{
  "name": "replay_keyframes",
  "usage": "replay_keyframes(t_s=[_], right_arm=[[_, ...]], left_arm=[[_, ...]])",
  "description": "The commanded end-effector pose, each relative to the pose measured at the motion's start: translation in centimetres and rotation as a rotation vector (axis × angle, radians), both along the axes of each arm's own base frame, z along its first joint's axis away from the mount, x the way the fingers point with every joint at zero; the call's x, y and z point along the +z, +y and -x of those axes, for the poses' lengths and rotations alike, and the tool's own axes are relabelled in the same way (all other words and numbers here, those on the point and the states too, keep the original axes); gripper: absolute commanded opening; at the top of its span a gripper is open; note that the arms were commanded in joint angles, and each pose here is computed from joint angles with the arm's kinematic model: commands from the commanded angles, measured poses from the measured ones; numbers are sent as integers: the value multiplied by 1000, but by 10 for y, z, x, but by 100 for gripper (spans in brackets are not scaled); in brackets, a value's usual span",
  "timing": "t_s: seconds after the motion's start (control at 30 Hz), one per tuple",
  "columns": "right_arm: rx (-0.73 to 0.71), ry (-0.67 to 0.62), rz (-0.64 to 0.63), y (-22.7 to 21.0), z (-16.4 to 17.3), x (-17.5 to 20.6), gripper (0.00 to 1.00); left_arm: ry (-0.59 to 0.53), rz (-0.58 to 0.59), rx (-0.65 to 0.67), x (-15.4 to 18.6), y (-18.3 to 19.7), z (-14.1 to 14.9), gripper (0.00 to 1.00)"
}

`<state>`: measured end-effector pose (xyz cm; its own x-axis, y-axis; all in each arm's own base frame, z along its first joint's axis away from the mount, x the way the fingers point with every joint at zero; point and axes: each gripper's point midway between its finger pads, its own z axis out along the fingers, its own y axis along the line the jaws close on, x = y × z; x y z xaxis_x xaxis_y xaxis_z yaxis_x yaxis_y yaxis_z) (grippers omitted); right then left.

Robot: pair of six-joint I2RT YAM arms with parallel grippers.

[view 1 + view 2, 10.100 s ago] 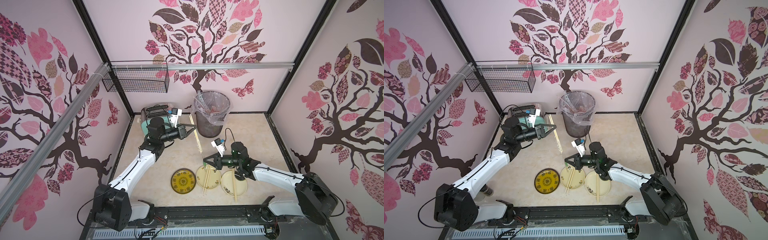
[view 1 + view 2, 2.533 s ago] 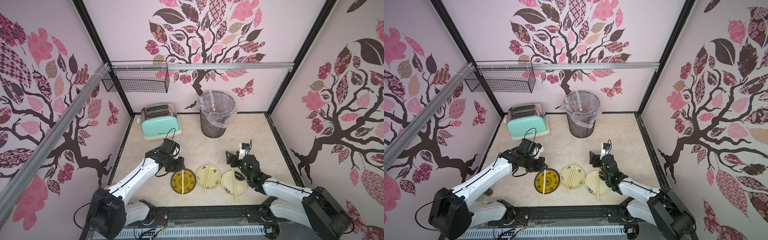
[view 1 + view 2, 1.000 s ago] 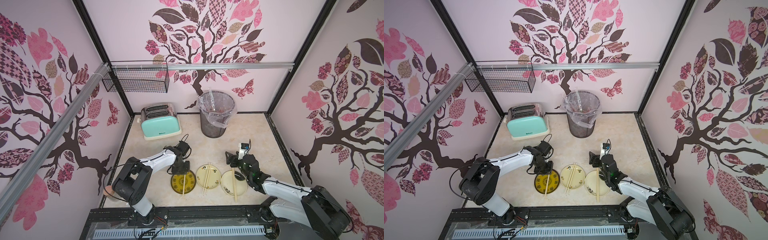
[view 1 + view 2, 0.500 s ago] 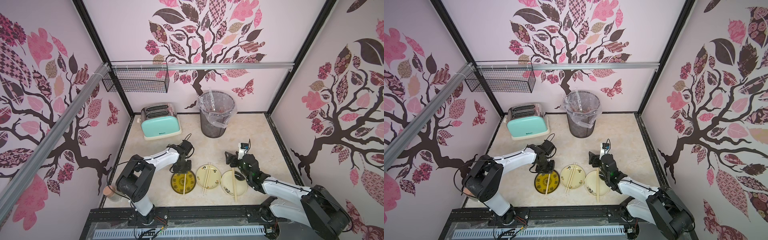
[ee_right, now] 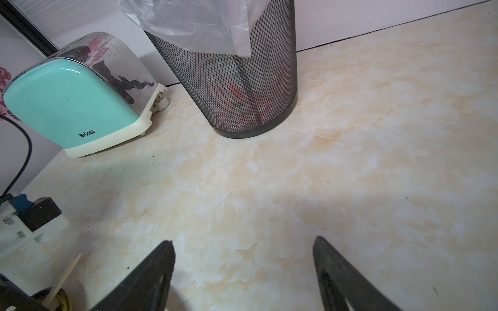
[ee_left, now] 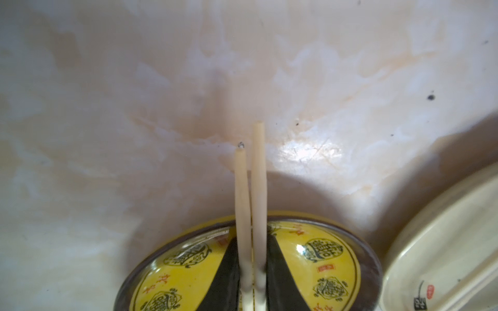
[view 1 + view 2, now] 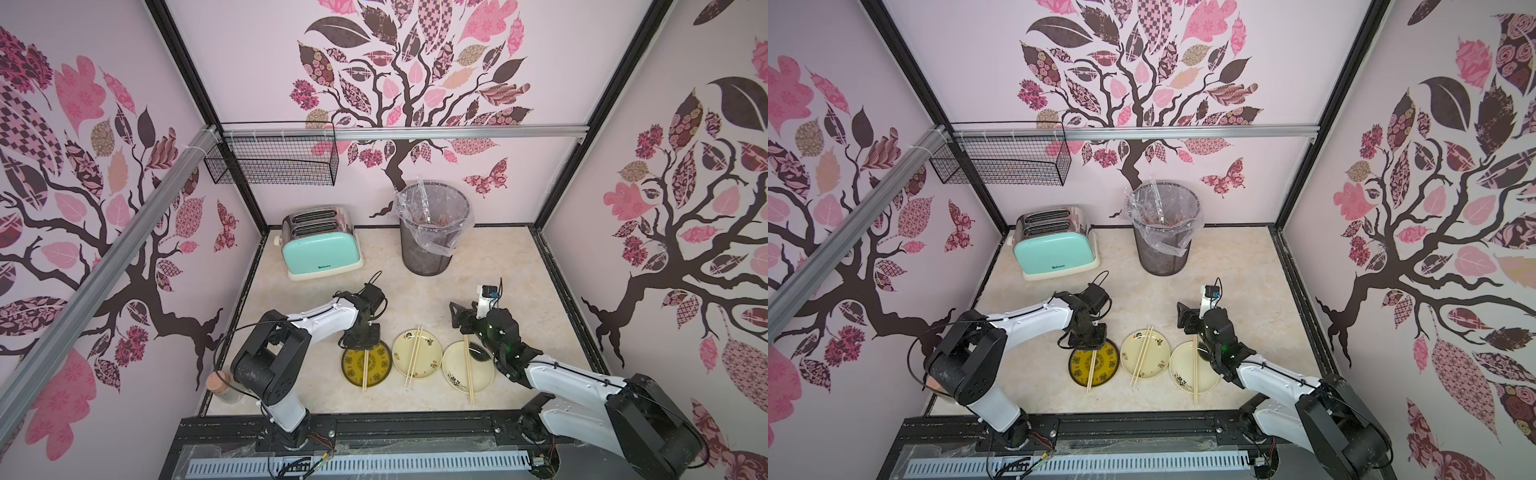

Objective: Remove the packaging of disposable chopsticks
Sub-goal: Place the disposable chopsticks on the plate.

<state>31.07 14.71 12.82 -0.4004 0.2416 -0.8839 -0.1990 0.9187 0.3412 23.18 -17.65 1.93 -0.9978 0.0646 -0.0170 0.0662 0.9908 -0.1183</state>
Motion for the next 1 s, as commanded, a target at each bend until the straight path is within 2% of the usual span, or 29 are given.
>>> replay_keyframes(t_s=[0.0,0.23,0.4,0.97], right_arm=[[8,-26,-9,4,-3,13,84],[12,-29,-14,5,-2,14,84],[11,-41,-21,4,-1,16,84],[11,-46,-21,3,1,17,85]], left_arm=[[11,-46,6,-8,12,8,21],[1,-40,6,-2,11,5,23],[-24,-15,10,6,6,0,28],[-46,1,9,12,7,3,29]])
